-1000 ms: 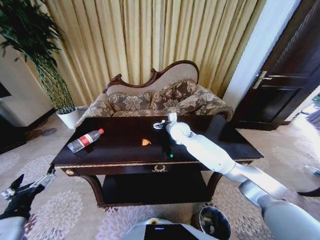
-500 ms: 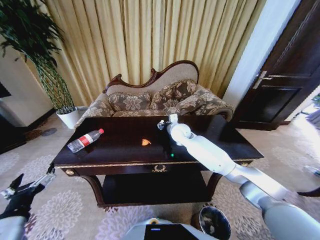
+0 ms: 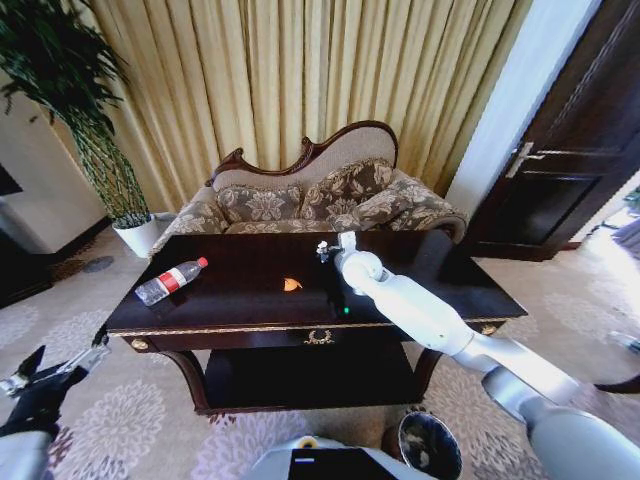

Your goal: Move to the front of the table and place the trash on the table into the trash bin.

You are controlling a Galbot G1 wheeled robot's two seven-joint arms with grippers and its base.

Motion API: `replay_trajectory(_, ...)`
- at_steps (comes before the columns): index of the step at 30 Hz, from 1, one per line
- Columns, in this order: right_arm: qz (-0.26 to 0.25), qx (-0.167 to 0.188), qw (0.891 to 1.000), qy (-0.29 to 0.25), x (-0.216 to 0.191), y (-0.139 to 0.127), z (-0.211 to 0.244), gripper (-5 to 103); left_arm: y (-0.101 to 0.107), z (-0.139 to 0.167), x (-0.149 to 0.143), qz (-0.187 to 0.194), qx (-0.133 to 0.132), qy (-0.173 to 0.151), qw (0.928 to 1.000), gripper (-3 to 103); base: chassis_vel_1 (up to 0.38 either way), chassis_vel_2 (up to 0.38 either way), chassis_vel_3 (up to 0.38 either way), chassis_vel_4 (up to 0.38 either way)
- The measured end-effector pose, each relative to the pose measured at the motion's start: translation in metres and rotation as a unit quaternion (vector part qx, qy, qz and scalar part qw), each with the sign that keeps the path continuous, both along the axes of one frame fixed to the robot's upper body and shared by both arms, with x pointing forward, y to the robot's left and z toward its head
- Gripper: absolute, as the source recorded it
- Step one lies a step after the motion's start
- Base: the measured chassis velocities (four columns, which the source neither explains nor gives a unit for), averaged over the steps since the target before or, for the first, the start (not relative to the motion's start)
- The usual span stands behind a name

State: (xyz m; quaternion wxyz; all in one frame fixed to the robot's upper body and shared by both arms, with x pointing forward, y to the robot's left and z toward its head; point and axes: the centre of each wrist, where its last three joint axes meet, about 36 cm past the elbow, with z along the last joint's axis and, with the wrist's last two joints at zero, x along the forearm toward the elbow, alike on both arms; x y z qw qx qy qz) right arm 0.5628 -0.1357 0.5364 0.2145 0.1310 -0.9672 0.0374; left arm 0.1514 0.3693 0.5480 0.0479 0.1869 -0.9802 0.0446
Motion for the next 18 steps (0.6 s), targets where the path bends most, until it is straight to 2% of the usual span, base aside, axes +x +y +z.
replay_trajectory(4, -0.003, 0.011, 1.0, -0.018, -0.002, -0.005, 0.016, 0, 0.0, 0.0, 0.001, -0.001, -0.001, -0.001, 1.0, 100, 0.0, 0.0, 0.0, 0.0)
replay_trajectory(9, -0.013, 0.026, 0.998, -0.064, -0.011, -0.028, 0.05, 0, 0.0, 0.0, 0.002, -0.002, -0.002, -0.005, 1.0, 100, 0.0, 0.0, 0.0, 0.0)
replay_trajectory(11, -0.025, 0.031, 0.995, -0.089, -0.022, -0.05, 0.063, 0, 0.0, 0.001, 0.004, -0.006, -0.002, -0.008, 0.9999, 100, 0.0, 0.0, 0.0, 0.0)
replay_trajectory(12, -0.025, 0.031, 0.995, -0.089, -0.022, -0.05, 0.063, 0, 0.0, 0.001, 0.004, -0.006, -0.002, -0.008, 0.9999, 100, 0.0, 0.0, 0.0, 0.0)
replay_trajectory(13, -0.03, 0.035, 0.994, -0.103, -0.034, -0.069, 0.069, 0, 0.001, 0.003, 0.006, -0.011, -0.001, -0.011, 0.9999, 100, 0.0, 0.0, 0.0, 0.0)
replay_trajectory(14, -0.03, 0.035, 0.994, -0.103, -0.034, -0.069, 0.069, 0, 0.001, 0.003, 0.006, -0.011, -0.001, -0.011, 0.9999, 100, 0.0, 0.0, 0.0, 0.0)
replay_trajectory(17, -0.043, 0.031, 0.99, -0.133, -0.074, -0.121, 0.075, 0, 0.002, 0.008, 0.016, -0.034, 0.003, -0.022, 0.9992, 100, 0.0, 0.0, 0.0, 0.0)
replay_trajectory(18, -0.043, 0.031, 0.99, -0.133, -0.074, -0.121, 0.075, 0, 0.002, 0.008, 0.016, -0.034, 0.003, -0.022, 0.9992, 100, 0.0, 0.0, 0.0, 0.0)
